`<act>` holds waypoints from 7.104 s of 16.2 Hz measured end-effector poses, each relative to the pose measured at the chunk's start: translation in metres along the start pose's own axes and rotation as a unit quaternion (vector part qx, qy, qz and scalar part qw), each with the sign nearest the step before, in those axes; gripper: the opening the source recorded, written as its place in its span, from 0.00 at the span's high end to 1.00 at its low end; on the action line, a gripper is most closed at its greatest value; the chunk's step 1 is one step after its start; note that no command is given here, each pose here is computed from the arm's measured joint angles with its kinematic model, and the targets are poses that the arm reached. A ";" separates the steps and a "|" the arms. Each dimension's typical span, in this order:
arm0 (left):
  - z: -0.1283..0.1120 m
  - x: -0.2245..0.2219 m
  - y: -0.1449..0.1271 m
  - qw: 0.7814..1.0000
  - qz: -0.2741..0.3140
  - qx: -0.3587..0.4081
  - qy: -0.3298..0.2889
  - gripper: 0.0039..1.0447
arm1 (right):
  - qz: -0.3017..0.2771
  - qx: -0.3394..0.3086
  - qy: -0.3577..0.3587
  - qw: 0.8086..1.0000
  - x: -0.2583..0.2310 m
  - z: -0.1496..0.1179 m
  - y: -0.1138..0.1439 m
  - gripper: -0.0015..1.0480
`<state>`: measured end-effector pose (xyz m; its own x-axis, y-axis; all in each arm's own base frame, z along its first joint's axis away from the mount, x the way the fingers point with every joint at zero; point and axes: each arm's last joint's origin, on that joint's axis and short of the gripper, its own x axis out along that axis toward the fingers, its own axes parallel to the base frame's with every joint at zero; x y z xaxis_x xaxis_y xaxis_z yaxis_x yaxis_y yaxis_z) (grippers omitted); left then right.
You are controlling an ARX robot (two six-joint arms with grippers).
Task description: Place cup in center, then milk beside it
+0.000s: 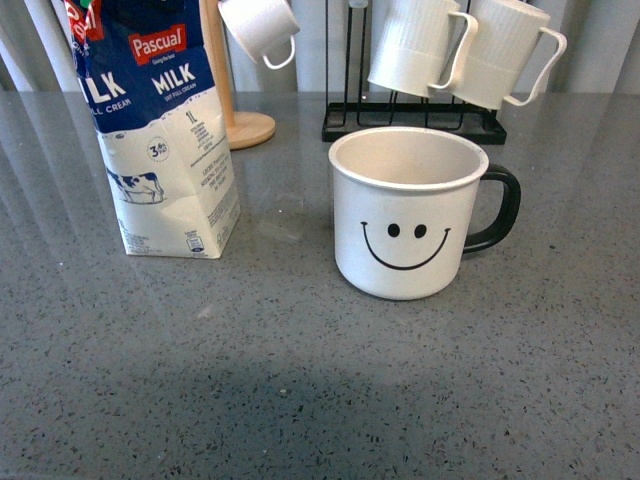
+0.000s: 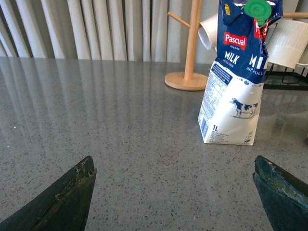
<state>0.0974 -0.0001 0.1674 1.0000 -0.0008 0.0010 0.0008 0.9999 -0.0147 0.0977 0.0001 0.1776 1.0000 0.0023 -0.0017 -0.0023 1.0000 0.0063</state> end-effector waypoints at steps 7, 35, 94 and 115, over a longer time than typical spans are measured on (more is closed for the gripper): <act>0.000 0.000 0.000 1.000 0.000 0.000 0.000 0.06 | 0.000 0.000 -0.003 1.000 -0.001 -0.010 0.000 0.98; 0.092 0.098 -0.042 0.985 -0.146 -0.067 0.066 0.06 | 0.000 -0.001 -0.003 1.000 -0.001 -0.010 0.000 0.06; 0.071 0.140 -0.150 0.987 -0.098 -0.108 0.062 0.41 | 0.000 -0.001 -0.003 1.000 -0.001 -0.010 0.000 0.06; 0.055 0.048 -0.017 1.000 0.002 -0.001 0.003 0.99 | 0.000 -0.001 -0.003 1.000 -0.001 -0.010 0.000 0.06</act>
<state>0.1449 -0.0159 0.2224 1.0000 0.0038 -0.0043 -0.0039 0.9999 -0.0167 0.0972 0.0000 0.1672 1.0000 0.0015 0.0044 -0.0015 1.0000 0.0051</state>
